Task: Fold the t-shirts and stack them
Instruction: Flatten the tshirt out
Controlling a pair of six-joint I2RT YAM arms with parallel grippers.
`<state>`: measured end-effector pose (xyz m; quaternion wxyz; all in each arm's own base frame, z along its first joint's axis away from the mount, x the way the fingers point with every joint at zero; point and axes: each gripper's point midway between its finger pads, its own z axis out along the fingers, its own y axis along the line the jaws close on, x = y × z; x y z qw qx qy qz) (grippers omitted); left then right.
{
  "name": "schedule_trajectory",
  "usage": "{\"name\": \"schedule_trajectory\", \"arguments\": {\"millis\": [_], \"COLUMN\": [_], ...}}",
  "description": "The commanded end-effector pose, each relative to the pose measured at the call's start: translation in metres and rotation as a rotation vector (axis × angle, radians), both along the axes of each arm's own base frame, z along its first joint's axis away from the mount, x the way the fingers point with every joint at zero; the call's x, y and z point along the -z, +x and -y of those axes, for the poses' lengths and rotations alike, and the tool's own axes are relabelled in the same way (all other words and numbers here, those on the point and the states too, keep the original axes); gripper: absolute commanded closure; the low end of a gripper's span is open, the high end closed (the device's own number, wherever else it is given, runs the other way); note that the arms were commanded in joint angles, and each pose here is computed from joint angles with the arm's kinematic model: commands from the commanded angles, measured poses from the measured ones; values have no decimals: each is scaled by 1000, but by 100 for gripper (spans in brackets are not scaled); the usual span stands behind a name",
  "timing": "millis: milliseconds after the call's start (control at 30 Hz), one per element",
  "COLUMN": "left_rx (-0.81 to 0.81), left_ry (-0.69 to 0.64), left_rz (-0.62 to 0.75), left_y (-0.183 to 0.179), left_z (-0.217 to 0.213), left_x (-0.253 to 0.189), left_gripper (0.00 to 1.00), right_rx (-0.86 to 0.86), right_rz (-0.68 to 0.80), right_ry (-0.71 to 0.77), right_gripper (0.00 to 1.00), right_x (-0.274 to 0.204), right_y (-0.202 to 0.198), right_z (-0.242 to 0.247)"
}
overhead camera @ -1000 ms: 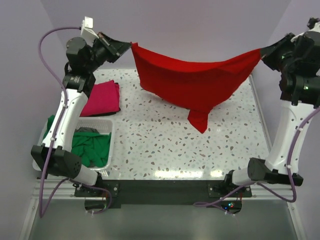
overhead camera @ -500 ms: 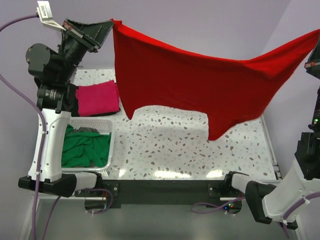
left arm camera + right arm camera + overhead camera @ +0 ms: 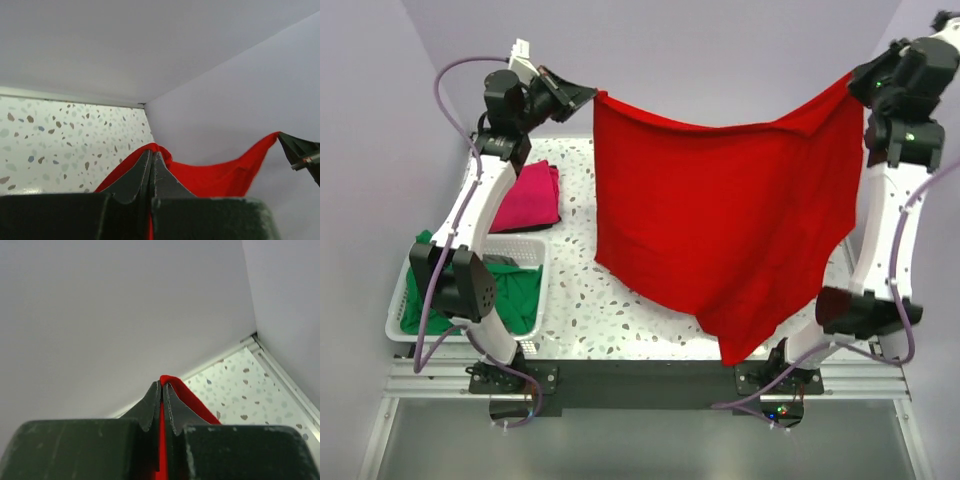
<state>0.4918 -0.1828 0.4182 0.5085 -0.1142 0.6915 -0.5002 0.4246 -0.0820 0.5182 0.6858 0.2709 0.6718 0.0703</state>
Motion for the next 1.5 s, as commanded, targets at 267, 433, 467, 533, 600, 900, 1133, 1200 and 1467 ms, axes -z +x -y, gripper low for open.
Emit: {"name": "schedule_trajectory", "arguments": {"millis": [267, 433, 467, 533, 600, 900, 1133, 1200, 1467], "left_rx": [28, -16, -25, -59, -89, -124, -131, -122, -78], "left_ry": [-8, -35, -43, -53, -60, -53, 9, 47, 148], "left_rz": [279, 368, 387, 429, 453, 473, 236, 143, -138], "left_y": [-37, -79, -86, -108, -120, -149, -72, -38, 81], "left_z": [-2, -14, -16, -24, -31, -40, -32, -26, -7], "left_x": [-98, -130, -135, -151, -160, -178, -87, -37, 132], "left_gripper": [100, 100, 100, 100, 100, 100, 100, 100, 75], "right_rx": [28, 81, 91, 117, 134, 148, 79, 66, 18], "right_rz": [254, 380, 419, 463, 511, 619, 349, 218, -175], "right_ry": [-47, -113, -129, -156, -184, -226, -153, -127, -14], "right_gripper": [100, 100, 100, 100, 100, 100, 100, 100, 93], "right_x": [-91, -134, -147, -161, -176, -206, -119, -72, 82], "right_y": [-36, -86, -104, -123, -147, -179, -67, -18, 95], "right_z": [-1, -2, -4, -3, -6, -11, 3, 11, 22]}}
